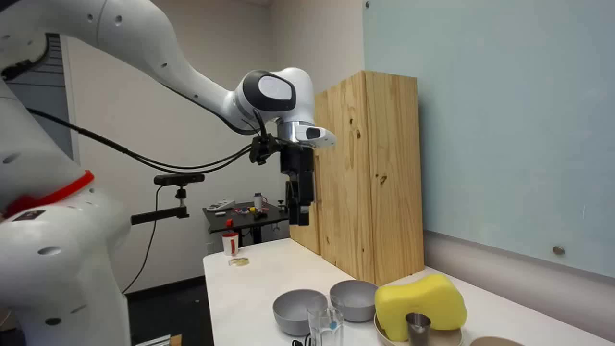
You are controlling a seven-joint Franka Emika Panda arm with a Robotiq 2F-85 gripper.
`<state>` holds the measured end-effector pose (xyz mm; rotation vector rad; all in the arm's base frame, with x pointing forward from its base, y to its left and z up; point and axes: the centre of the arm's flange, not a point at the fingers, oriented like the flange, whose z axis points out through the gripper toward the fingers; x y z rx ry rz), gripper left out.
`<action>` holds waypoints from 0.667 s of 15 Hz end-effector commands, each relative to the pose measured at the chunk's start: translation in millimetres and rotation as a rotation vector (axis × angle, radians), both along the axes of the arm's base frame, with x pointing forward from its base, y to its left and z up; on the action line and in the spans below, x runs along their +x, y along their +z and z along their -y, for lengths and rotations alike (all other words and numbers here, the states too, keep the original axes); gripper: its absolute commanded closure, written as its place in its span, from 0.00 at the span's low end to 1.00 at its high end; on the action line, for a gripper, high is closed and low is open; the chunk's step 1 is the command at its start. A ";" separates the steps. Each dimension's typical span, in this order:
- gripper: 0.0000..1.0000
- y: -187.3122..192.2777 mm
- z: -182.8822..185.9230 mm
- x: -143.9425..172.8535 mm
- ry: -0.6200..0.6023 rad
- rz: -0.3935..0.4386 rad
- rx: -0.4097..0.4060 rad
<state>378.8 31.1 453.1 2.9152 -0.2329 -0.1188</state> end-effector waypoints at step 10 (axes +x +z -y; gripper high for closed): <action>0.00 -3.1 0.3 -0.5 0.000 -0.007 0.000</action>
